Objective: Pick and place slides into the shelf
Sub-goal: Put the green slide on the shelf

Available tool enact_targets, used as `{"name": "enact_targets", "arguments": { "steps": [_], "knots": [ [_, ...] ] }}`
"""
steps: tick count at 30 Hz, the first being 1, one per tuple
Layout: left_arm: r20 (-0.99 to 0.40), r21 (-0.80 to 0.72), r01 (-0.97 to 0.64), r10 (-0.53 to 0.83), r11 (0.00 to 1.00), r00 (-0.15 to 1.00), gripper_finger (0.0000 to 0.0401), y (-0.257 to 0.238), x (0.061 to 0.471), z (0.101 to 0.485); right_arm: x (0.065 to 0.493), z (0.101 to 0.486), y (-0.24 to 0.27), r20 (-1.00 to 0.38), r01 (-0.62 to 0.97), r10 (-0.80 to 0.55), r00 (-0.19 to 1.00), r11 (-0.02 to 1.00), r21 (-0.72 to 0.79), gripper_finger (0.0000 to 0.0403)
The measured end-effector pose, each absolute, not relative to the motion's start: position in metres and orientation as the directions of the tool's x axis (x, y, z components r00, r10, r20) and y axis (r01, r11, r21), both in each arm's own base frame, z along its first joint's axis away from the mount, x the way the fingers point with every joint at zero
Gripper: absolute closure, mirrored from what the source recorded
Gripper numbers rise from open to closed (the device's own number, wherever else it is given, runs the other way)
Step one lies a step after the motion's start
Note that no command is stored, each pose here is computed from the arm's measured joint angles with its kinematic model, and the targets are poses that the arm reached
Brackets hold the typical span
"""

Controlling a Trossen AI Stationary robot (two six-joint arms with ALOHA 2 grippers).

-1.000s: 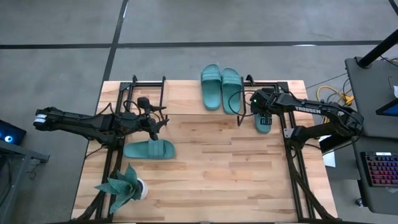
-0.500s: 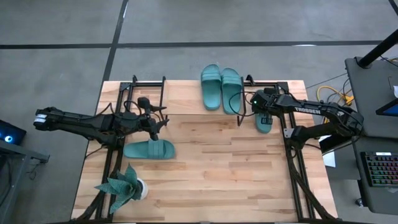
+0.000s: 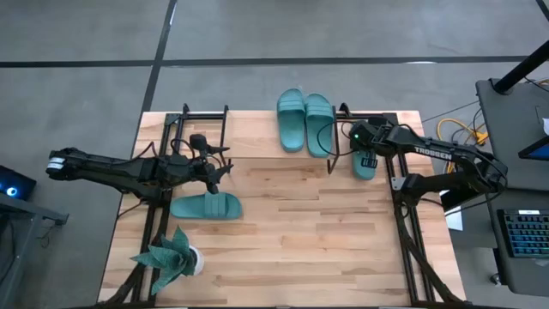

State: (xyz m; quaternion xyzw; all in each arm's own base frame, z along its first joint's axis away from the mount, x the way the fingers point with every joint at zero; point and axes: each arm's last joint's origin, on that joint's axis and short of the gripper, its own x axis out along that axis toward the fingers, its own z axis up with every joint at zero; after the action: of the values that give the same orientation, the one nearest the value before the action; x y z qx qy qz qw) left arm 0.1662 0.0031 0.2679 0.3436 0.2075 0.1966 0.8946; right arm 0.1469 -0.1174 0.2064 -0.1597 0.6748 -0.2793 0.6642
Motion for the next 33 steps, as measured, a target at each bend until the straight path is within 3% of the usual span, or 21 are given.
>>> {"name": "enact_targets", "arguments": {
  "steps": [6, 14, 21, 33],
  "knots": [
    [-0.235, 0.696, -0.21, 0.494, 0.687, 0.837, 0.0144, 0.003, 0.166, 0.268, 0.141, 0.236, -0.107, -0.812, 0.166, -0.58, -0.062, 0.796, -0.581, 0.0394],
    [-0.232, 0.695, -0.213, 0.494, 0.687, 0.838, 0.0144, 0.003, 0.166, 0.268, 0.144, 0.294, -0.086, -0.767, 0.175, -0.633, 0.101, 0.771, -0.613, 0.0394],
    [-0.227, 0.693, -0.217, 0.494, 0.687, 0.839, 0.0144, 0.003, 0.166, 0.269, 0.134, 0.356, -0.063, -0.699, 0.257, -0.694, 0.171, 0.717, -0.648, 0.0394],
    [-0.222, 0.699, -0.175, 0.443, 0.694, 0.869, 0.0144, 0.002, 0.165, 0.271, 0.146, 0.398, -0.032, -0.597, 0.362, -0.653, 0.467, 0.757, -0.544, 0.0394]
  ]
}}
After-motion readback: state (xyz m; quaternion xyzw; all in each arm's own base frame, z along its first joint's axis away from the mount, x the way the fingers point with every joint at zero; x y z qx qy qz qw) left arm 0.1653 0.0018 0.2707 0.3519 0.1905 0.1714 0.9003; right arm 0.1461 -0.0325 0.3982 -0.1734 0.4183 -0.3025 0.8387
